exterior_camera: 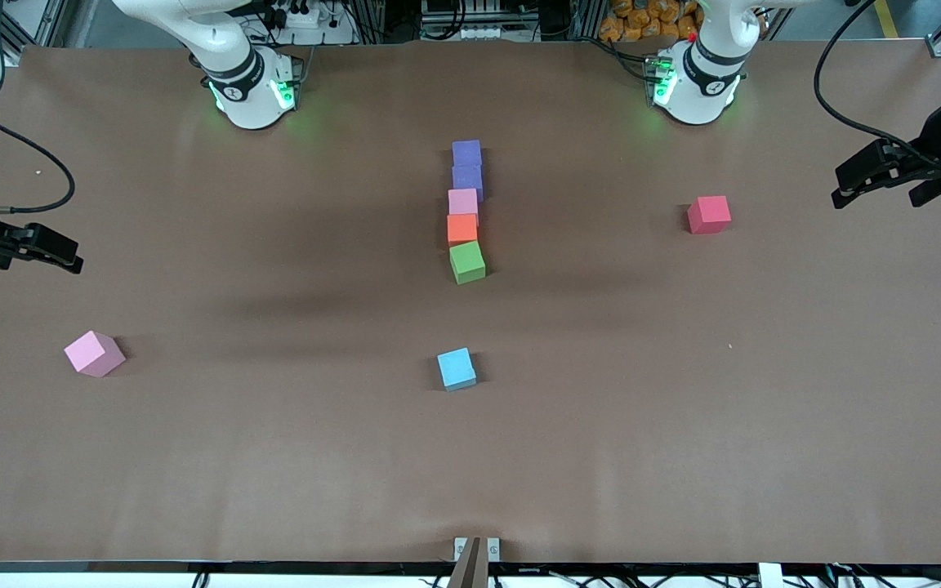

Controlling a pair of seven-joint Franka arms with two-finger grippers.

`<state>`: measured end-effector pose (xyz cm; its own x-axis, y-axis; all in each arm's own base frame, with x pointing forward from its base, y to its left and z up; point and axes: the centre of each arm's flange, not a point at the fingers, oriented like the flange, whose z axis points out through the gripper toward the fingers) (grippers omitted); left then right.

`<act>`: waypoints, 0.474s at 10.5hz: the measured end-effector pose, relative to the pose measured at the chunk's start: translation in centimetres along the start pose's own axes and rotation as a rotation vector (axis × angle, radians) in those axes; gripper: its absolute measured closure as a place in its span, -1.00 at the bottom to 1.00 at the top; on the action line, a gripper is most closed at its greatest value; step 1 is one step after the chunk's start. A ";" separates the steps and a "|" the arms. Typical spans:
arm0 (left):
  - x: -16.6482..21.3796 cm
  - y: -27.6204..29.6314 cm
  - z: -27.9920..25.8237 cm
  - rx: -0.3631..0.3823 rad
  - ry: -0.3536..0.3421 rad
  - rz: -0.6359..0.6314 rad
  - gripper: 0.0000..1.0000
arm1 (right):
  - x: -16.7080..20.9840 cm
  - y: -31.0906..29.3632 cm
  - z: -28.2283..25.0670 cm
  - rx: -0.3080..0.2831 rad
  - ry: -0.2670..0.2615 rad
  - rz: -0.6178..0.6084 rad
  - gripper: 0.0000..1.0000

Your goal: Arrange blocks into number 1

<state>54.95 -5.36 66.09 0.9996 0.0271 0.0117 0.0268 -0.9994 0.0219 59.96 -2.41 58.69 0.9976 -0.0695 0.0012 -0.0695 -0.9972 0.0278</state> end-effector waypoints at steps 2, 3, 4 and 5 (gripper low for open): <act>0.0 0.0 0.0 0.000 0.000 0.000 -1.00 | 0.5 1.2 2.1 0.002 0.011 0.021 -1.00; 0.0 0.0 0.0 0.000 0.000 0.000 -1.00 | 0.5 1.7 3.1 0.003 0.005 0.030 -1.00; 0.0 0.0 0.0 0.000 0.000 0.000 -1.00 | 0.5 1.6 3.5 0.004 0.001 0.029 -1.00; 0.0 0.0 0.0 0.000 0.000 -0.001 -1.00 | 0.5 1.1 3.5 0.006 0.002 0.020 -1.00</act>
<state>54.97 -5.34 66.07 0.9996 0.0276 0.0113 0.0274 -0.9994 0.0219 60.41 -3.63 55.19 0.9960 -0.0889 0.0042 -0.0890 -0.9958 0.0218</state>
